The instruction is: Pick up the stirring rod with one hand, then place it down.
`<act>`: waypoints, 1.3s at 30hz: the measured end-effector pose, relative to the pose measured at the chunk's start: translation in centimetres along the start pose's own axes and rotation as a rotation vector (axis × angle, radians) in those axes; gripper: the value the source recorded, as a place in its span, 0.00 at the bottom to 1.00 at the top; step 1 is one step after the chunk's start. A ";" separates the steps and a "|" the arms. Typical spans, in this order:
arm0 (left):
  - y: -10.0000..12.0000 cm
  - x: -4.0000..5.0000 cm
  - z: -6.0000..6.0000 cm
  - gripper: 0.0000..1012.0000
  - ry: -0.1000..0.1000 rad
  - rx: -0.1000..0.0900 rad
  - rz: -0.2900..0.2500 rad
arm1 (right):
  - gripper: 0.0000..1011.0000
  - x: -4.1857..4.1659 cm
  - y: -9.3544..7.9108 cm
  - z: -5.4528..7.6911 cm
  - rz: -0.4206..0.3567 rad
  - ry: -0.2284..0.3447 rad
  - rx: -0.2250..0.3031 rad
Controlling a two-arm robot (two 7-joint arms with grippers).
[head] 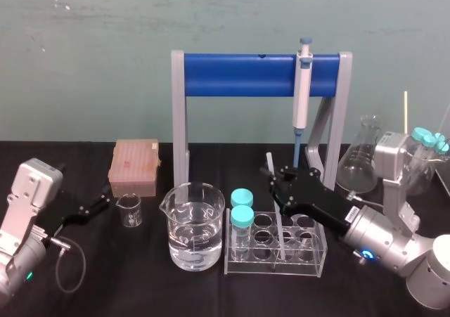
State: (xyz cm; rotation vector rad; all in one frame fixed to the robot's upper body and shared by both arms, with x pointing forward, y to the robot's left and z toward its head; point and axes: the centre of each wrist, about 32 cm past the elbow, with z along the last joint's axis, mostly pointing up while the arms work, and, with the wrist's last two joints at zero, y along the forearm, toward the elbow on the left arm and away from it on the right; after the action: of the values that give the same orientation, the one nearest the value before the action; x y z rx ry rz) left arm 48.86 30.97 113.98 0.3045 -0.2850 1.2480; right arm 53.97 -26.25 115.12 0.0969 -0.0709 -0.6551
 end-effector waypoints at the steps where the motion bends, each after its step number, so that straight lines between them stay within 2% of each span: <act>1: 0.0 0.00 0.0 0.99 0.000 0.000 0.000 | 0.07 -0.01 0.0 0.0 0.001 0.000 -0.002; 13: 0.0 0.00 0.0 0.99 0.000 0.000 0.000 | 0.07 -0.06 0.1 -0.2 -0.006 -0.001 -0.026; 31: 0.0 0.00 0.0 0.99 0.000 0.000 0.000 | 0.07 -0.10 0.1 -0.1 -0.010 -0.006 -0.031; 36: 0.0 0.00 0.0 0.99 0.000 0.000 0.000 | 0.17 -0.09 0.1 -0.1 -0.010 -0.005 -0.030; 39: 0.0 0.00 0.0 0.99 0.000 0.000 0.000 | 0.29 -0.09 0.1 -0.1 -0.010 -0.005 -0.030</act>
State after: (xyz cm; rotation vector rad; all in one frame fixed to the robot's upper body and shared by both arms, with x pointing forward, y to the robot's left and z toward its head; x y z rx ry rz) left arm 48.86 30.97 113.98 0.3045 -0.2851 1.2479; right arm 53.95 -26.15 115.00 0.0672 -0.0656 -0.6664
